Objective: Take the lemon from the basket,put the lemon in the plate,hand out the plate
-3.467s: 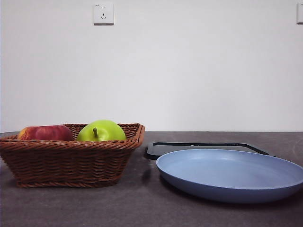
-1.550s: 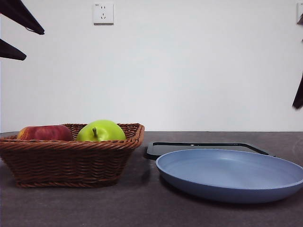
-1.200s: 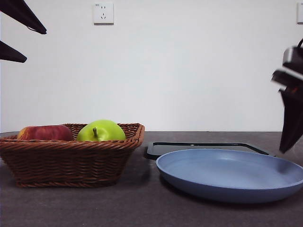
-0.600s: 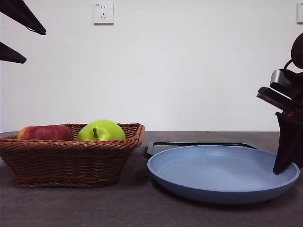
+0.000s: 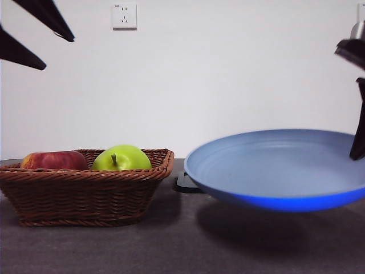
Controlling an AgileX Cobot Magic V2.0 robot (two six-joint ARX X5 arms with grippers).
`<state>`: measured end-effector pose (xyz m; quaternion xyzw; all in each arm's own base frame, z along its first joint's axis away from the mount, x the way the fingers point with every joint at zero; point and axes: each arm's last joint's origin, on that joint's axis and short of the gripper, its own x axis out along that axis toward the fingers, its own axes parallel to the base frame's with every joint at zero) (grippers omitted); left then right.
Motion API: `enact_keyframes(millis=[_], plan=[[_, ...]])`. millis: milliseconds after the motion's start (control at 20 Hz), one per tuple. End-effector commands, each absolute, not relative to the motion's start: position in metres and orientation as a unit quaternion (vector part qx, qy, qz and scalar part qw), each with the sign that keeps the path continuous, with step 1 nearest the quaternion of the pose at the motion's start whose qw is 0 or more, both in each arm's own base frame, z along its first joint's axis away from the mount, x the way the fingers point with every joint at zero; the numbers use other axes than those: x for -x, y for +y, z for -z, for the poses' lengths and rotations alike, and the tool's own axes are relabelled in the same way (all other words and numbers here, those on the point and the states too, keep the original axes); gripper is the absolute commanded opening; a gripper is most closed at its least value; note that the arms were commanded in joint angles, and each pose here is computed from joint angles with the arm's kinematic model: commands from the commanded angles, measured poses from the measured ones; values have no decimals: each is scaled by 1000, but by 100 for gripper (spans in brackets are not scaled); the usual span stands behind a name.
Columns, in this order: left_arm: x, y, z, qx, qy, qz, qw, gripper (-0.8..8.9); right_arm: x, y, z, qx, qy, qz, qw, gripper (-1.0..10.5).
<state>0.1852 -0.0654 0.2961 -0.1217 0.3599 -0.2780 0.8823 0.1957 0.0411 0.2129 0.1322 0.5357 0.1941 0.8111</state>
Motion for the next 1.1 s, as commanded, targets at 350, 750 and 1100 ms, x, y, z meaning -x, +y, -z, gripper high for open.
enact_keyframes(millis=[350,750,1100], plan=[[-261,-124,-294,34,479,222,849,325,-182,39,-231,-128,508,-204,827,3],[-313,-151,-247,15,543,177,821,325,-179,39,-231,-127,515,-203,823,3],[-332,-157,-217,17,547,138,826,325,-179,39,-231,-124,514,-206,824,3]])
